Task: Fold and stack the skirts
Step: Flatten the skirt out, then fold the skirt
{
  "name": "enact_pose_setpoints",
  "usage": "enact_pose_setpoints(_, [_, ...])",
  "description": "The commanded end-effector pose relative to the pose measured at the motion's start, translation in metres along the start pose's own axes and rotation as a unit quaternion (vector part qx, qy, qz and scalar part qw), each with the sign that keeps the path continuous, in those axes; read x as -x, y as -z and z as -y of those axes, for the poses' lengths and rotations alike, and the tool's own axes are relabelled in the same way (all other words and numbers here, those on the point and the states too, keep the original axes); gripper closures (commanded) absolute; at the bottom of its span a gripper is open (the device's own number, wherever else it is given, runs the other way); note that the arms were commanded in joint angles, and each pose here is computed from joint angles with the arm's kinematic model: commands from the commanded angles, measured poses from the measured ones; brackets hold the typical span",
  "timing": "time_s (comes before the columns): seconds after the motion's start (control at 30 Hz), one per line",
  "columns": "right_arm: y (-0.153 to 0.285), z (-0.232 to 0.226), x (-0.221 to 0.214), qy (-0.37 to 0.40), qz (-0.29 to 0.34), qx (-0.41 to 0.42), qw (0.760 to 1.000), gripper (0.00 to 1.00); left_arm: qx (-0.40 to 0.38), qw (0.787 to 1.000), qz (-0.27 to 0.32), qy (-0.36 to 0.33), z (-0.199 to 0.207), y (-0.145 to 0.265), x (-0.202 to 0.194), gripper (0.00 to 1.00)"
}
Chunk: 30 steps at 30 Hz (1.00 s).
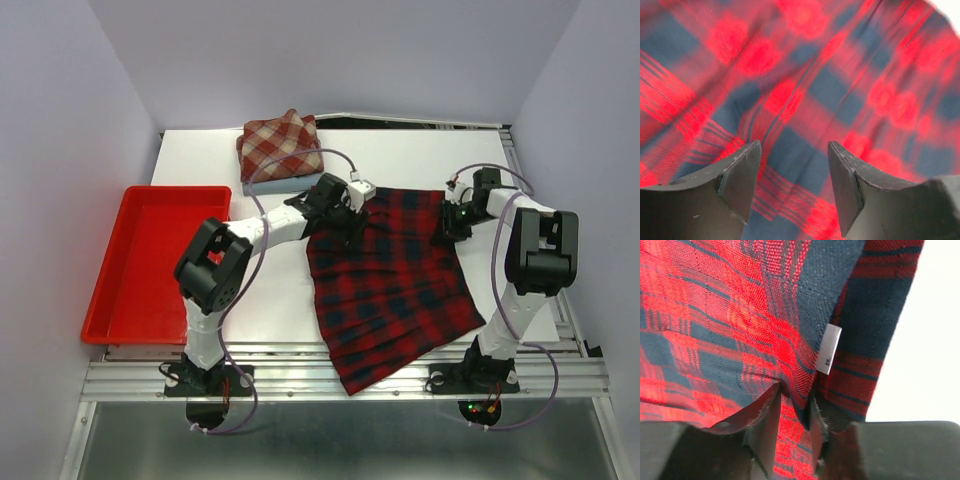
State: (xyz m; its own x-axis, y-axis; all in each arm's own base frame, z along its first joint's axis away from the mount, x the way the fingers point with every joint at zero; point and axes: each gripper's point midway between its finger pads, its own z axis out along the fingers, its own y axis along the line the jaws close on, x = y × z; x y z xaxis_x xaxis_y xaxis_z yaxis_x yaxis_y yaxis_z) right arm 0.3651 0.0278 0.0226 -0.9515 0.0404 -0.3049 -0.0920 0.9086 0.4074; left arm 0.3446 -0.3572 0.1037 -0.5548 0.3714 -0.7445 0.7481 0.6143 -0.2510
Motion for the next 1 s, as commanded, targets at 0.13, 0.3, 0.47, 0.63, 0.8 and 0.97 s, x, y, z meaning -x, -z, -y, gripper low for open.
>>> enact_pose_setpoints(0.13, [-0.015,0.016,-0.054,0.044,-0.069,-0.06,0.995,0.64,0.009,0.985,-0.155,-0.071,-0.028,-0.018,-0.078,0.35])
enact_pose_setpoints(0.3, [0.004,0.027,-0.049,0.065,-0.076,-0.105,0.989,0.34,-0.07,0.974,-0.185,-0.113,-0.011,-0.009,-0.093,0.35])
enact_pose_setpoints(0.47, [0.056,-0.004,0.027,0.11,0.017,-0.091,0.99,0.03,-0.135,0.966,-0.09,-0.201,0.026,0.037,-0.023,0.24])
enact_pose_setpoints(0.63, [0.092,-0.029,0.094,0.137,0.091,-0.076,0.984,0.03,-0.083,0.961,0.027,-0.262,0.01,0.063,0.078,0.06])
enact_pose_setpoints(0.8, [0.081,-0.02,0.136,0.149,0.112,-0.085,0.979,0.03,-0.023,0.966,0.078,-0.247,-0.034,0.051,0.132,0.01])
enact_pose_setpoints(0.97, [0.031,-0.01,0.15,0.177,0.079,-0.034,0.981,0.03,-0.011,0.969,0.054,-0.241,-0.079,0.009,0.143,0.01])
